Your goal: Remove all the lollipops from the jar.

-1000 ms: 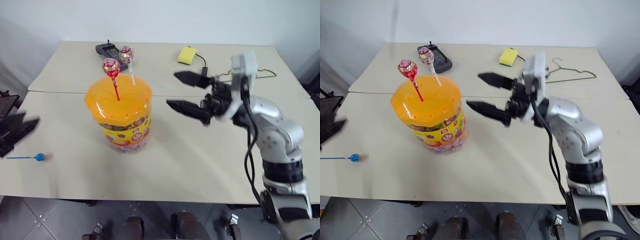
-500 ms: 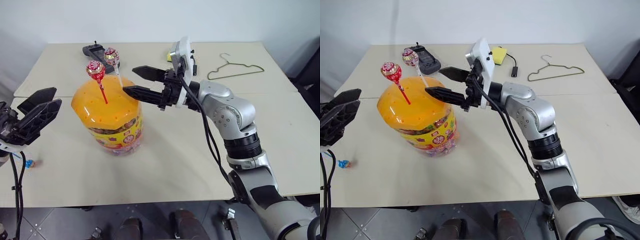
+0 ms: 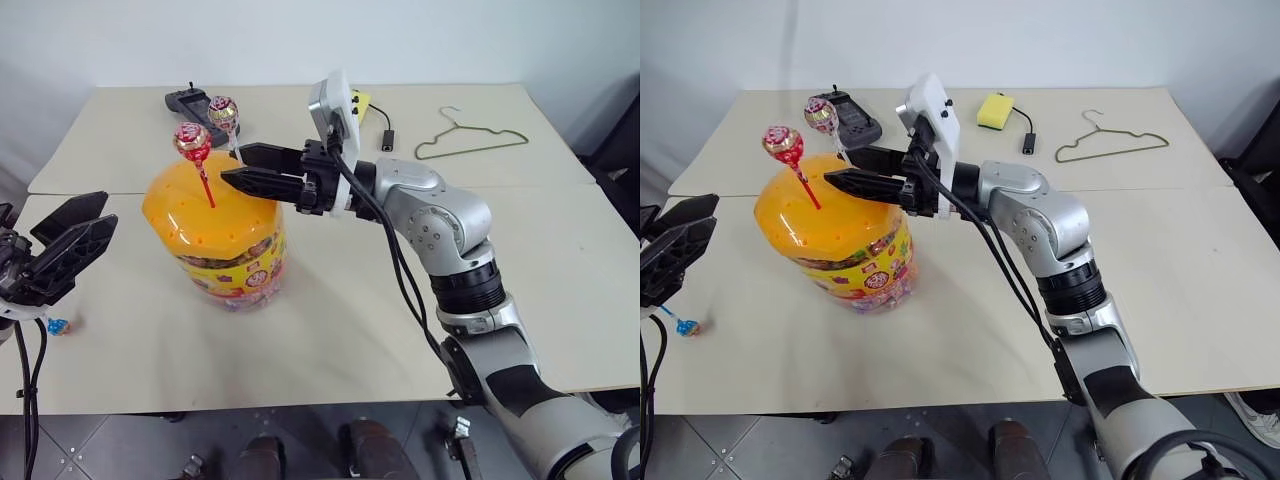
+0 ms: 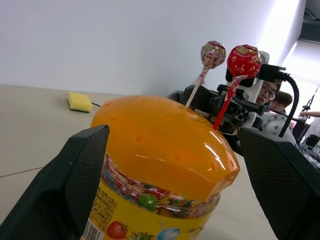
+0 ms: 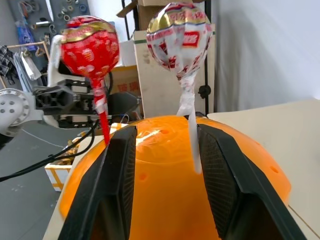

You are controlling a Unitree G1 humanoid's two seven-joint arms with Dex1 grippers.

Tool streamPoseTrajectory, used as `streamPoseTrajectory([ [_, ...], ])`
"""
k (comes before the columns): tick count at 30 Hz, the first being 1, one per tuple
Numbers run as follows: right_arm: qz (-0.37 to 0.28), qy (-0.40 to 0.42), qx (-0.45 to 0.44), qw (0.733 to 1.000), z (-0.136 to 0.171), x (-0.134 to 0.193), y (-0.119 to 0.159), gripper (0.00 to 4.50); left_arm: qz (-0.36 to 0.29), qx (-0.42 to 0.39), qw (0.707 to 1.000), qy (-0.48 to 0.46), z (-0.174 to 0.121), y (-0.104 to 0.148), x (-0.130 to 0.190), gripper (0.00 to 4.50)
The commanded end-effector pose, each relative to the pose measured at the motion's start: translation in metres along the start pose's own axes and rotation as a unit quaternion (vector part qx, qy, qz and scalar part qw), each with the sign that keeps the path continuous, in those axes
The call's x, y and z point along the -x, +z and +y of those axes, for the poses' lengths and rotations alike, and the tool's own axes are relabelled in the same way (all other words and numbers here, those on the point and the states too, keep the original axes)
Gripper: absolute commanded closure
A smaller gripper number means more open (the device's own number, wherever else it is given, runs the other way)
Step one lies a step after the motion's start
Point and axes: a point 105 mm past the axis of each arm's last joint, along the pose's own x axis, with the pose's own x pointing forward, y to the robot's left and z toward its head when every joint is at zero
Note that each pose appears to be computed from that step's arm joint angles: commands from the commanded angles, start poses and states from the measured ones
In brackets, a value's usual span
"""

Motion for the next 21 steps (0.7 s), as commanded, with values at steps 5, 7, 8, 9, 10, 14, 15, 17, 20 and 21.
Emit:
streamPoseTrajectory([
  [5, -0.031, 0.01, 0.037, 0.999, -0.002, -0.01, 0.017, 3.82, -0.07, -0.032, 0.996, -0.044, -0.018, 0.029, -0.001, 0.16],
  [7, -0.036, 0.009, 0.039, 0.999, -0.003, -0.01, 0.018, 4.47, -0.08, -0.027, 0.995, -0.048, -0.019, 0.034, 0.001, 0.16],
  [8, -0.041, 0.011, 0.039, 0.998, -0.003, -0.01, 0.02, 4.47, -0.083, -0.027, 0.995, -0.049, -0.019, 0.036, 0.001, 0.16],
  [9, -0.054, 0.021, 0.041, 0.997, -0.001, -0.009, 0.023, 4.47, -0.082, -0.024, 0.995, -0.049, -0.019, 0.037, 0.004, 0.16],
  [10, -0.066, 0.031, 0.043, 0.996, 0.001, -0.007, 0.027, 4.47, -0.084, -0.023, 0.995, -0.05, -0.019, 0.039, 0.005, 0.16],
  [14, -0.151, 0.046, 0.05, 0.986, 0.0, 0.01, 0.055, 4.47, -0.079, -0.007, 0.995, -0.058, -0.019, 0.039, 0.008, 0.16],
  [15, -0.177, 0.038, 0.048, 0.982, -0.005, 0.018, 0.066, 4.47, -0.071, -0.002, 0.995, -0.066, -0.021, 0.037, 0.007, 0.16],
  [17, -0.208, 0.013, 0.045, 0.977, -0.017, 0.036, 0.083, 4.47, -0.051, 0.005, 0.996, -0.075, -0.023, 0.033, 0.006, 0.16],
  [20, -0.142, -0.038, 0.033, 0.989, -0.035, 0.077, 0.077, 4.47, 0.017, 0.006, 0.997, -0.077, -0.026, 0.02, 0.007, 0.16],
  [21, -0.096, -0.057, 0.027, 0.993, -0.04, 0.092, 0.067, 4.47, 0.047, 0.004, 0.996, -0.074, -0.026, 0.014, 0.008, 0.16],
])
